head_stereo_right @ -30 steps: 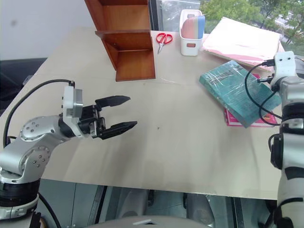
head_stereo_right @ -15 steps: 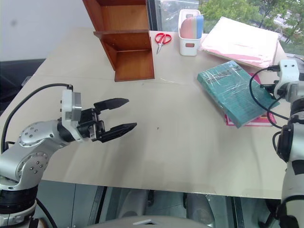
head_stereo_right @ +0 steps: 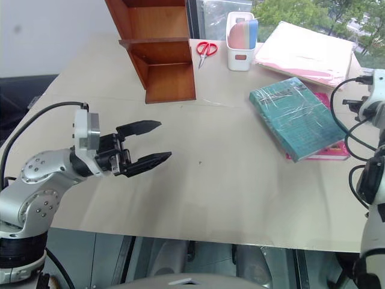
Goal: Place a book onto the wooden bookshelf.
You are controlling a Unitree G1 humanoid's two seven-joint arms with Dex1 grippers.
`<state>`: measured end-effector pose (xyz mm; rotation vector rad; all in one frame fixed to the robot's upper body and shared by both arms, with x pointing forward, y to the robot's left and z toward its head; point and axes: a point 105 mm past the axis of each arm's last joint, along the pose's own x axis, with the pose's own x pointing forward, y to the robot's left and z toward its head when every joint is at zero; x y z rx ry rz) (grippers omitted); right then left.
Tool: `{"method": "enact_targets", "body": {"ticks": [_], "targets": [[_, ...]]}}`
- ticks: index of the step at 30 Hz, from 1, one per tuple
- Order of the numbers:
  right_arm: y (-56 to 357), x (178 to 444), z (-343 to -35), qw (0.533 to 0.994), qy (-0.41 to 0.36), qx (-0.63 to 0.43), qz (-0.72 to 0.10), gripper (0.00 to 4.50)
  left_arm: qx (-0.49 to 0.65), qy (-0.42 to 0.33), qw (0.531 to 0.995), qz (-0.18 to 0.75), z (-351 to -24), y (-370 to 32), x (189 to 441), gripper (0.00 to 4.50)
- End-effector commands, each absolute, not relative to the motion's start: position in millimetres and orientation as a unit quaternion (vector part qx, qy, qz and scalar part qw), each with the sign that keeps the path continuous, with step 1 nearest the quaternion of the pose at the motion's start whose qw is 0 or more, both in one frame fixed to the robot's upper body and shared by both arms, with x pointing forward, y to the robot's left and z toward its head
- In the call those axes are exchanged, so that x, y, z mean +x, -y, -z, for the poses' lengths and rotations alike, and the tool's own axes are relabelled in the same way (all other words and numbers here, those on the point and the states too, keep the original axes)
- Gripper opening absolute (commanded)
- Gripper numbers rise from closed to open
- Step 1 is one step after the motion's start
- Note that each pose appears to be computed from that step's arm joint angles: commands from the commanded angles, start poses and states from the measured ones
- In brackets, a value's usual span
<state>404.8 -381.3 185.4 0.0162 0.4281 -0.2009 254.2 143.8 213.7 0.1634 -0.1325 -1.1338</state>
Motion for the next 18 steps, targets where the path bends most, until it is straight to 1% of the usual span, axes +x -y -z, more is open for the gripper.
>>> {"method": "enact_targets", "body": {"ticks": [1, 5, 8, 13, 18], "targets": [[380, 407, -178, 0.972, -0.209, 0.005, 0.107, 0.09, 0.089, 0.072, 0.836, 0.536, -218, -147, 255, 4.50], [371, 409, -161, 0.968, -0.232, 0.011, 0.097, 0.09, 0.093, 0.074, 0.837, 0.534, -221, -150, 253, 4.50], [358, 411, -153, 0.965, -0.250, 0.024, 0.069, 0.09, 0.084, 0.078, 0.820, 0.561, -224, -149, 240, 4.50], [348, 413, -151, 0.965, -0.255, 0.038, 0.043, 0.09, 0.068, 0.075, 0.794, 0.600, -228, -151, 224, 4.50], [340, 414, -148, 0.964, -0.261, 0.045, 0.026, 0.09, 0.066, 0.078, 0.785, 0.610, -231, -153, 221, 4.50]]}}
